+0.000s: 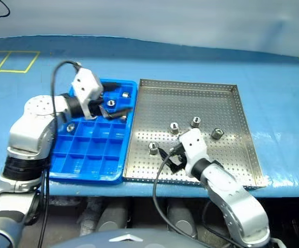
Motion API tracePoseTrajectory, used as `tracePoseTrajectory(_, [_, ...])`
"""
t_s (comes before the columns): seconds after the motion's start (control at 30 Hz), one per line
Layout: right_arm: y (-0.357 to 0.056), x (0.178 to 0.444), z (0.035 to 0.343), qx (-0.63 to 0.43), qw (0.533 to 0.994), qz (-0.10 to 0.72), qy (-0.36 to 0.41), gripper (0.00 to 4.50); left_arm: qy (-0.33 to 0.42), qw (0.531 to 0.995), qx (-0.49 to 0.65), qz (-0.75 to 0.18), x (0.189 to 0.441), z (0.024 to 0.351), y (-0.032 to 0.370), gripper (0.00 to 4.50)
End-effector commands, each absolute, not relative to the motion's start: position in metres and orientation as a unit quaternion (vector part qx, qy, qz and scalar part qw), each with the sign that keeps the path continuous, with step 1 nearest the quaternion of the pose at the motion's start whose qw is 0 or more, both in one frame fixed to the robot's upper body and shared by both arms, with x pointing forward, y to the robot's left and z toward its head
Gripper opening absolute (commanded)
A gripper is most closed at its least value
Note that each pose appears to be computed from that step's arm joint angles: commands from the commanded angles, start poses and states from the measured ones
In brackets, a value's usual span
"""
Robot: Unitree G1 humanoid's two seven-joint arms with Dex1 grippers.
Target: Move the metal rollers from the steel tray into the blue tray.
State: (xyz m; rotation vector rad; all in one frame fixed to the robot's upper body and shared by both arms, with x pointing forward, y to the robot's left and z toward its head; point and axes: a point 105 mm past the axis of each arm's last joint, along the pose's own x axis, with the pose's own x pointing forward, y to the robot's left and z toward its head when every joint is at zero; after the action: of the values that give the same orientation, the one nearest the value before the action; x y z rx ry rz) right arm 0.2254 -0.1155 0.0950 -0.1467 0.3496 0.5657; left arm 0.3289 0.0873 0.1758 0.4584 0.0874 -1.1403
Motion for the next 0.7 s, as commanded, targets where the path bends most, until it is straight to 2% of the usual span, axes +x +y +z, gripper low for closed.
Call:
tracePoseTrajectory(0.03, [-0.127,0.214,0.099,-0.086,0.945,0.266,0.172,4.50,0.059,0.747,0.242,-0.616,0.323,0.167,0.066,4.49])
tracePoseTrajectory(0.27, [-0.131,0.208,0.094,-0.068,0.953,0.233,0.180,4.50,0.151,0.639,0.320,-0.683,0.323,0.124,0.048,4.49])
tracePoseTrajectory(0.43, [-0.128,0.206,0.091,-0.063,0.955,0.226,0.182,4.50,0.198,0.577,0.378,-0.696,0.319,0.099,0.052,4.49])
tracePoseTrajectory(0.7, [-0.125,0.209,0.092,-0.059,0.957,0.222,0.175,4.50,0.216,0.538,0.399,-0.711,0.311,0.083,0.053,4.49])
